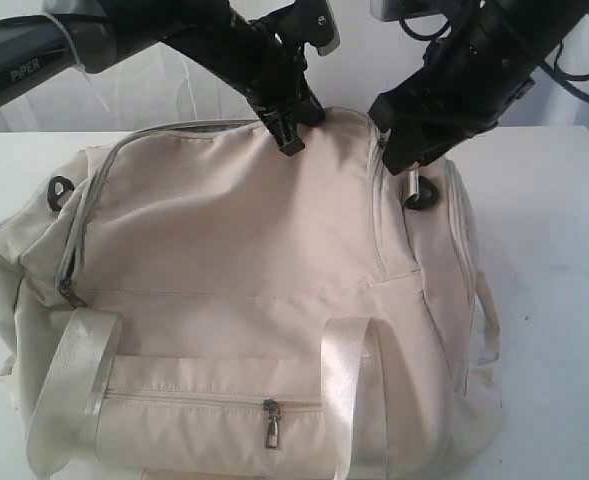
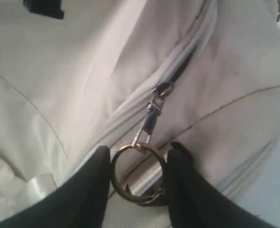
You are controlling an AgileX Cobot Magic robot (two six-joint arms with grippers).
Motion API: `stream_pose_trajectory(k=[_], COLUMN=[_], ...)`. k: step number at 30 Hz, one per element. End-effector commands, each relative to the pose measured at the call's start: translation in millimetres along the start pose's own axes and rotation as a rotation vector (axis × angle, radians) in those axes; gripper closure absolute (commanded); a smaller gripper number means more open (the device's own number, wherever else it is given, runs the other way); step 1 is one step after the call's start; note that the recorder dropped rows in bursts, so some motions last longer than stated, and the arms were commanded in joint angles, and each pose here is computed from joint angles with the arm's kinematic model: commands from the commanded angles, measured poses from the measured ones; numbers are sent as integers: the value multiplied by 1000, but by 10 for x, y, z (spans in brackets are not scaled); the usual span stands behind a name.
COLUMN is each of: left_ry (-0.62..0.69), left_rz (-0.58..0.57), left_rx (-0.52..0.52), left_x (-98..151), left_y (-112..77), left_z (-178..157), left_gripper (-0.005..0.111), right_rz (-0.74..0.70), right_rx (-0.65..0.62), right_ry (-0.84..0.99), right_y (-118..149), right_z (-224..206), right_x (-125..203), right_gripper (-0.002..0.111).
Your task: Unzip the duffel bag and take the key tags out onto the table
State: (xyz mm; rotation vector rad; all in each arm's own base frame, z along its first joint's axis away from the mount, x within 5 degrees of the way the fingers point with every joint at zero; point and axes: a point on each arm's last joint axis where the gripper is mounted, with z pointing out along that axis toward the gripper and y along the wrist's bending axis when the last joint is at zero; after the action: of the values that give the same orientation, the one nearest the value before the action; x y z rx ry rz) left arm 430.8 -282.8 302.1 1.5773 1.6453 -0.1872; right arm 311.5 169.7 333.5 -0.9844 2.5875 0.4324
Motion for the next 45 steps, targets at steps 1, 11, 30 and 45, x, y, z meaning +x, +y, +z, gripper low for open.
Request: stream_pose_trajectory(k=[1,11,30,45], left_ry=[3,5,26,10], left_rz=[5,6,-1,5], left_rx=[-43,-42,3,-4], left_x=[-3,-1,16,-82], left_y=[61,60,19,33], left_z=[-63,-63,-66,-246], left_gripper=[107,107,107,107], right_rz=[2,8,-144,-190], right_rx=[-82,-120,-327,-267], right_ry=[40,90,160,84], right_y=[102,325,596,561], right_z=[-20,-106,154,65], right_x=[250,805,1388,1242], right_gripper=[108,108,100,43])
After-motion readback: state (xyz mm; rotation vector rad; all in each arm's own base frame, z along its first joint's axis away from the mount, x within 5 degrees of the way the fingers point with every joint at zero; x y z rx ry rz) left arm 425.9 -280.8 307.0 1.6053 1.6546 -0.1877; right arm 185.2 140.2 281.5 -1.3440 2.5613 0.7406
